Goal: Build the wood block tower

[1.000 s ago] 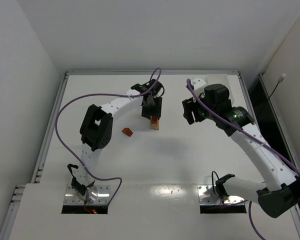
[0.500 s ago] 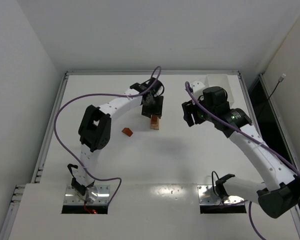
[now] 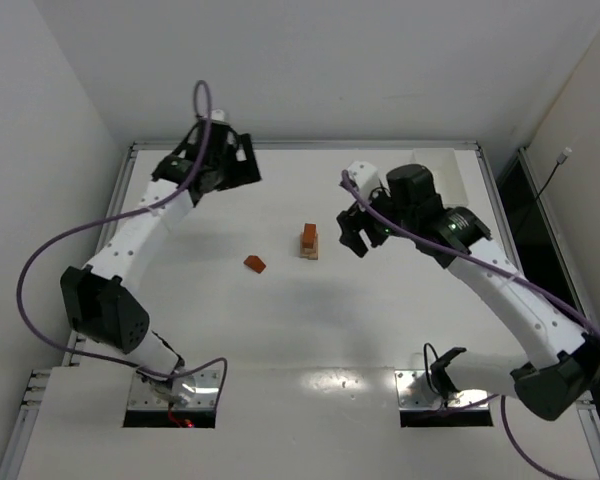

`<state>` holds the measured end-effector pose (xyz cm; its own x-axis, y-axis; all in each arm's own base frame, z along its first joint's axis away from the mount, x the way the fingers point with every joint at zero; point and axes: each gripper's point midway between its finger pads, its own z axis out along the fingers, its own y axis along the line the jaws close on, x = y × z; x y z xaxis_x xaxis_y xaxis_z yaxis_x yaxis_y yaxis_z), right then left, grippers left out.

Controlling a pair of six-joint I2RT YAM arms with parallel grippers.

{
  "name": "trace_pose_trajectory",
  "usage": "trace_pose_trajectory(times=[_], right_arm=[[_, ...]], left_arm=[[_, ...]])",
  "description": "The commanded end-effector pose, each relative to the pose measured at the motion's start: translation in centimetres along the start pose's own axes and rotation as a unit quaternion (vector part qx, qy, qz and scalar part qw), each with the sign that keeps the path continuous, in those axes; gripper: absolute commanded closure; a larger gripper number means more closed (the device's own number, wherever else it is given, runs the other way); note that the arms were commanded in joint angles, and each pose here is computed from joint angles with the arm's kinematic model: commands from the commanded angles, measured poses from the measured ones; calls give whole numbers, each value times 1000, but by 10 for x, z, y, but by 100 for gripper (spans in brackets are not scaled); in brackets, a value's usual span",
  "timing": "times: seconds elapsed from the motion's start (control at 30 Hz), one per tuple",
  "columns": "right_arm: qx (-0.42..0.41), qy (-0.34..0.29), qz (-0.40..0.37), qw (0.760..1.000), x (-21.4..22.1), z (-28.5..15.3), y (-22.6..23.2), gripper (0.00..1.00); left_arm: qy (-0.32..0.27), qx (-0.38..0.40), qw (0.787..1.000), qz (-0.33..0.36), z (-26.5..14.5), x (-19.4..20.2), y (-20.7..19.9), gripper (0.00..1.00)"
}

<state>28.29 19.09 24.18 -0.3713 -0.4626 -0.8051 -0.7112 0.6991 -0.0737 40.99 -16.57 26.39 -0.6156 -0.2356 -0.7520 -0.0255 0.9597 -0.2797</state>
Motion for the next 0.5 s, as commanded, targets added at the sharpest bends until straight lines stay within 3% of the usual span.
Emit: trace_pose_trajectory(times=[0.0, 0.03, 0.17, 0.33, 0.47], right_arm=[[-127, -59, -89, 986, -57, 12, 54, 32], [-145, -46, -101, 983, -56, 18, 64, 32], [-202, -15, -142, 969, -68, 55, 105, 33], [-230, 67, -95, 966, -49, 118, 128, 37], [-195, 117, -43, 973, -28, 176, 134, 42]], left_arm=[[23, -99, 994, -50, 13, 0, 104, 10], [23, -108, 992, -61, 7, -2, 121, 3], [51, -156, 983, -87, -4, 4, 195, 0], [62, -203, 972, -101, -27, 3, 258, 0], [82, -244, 958, -124, -41, 17, 298, 0]])
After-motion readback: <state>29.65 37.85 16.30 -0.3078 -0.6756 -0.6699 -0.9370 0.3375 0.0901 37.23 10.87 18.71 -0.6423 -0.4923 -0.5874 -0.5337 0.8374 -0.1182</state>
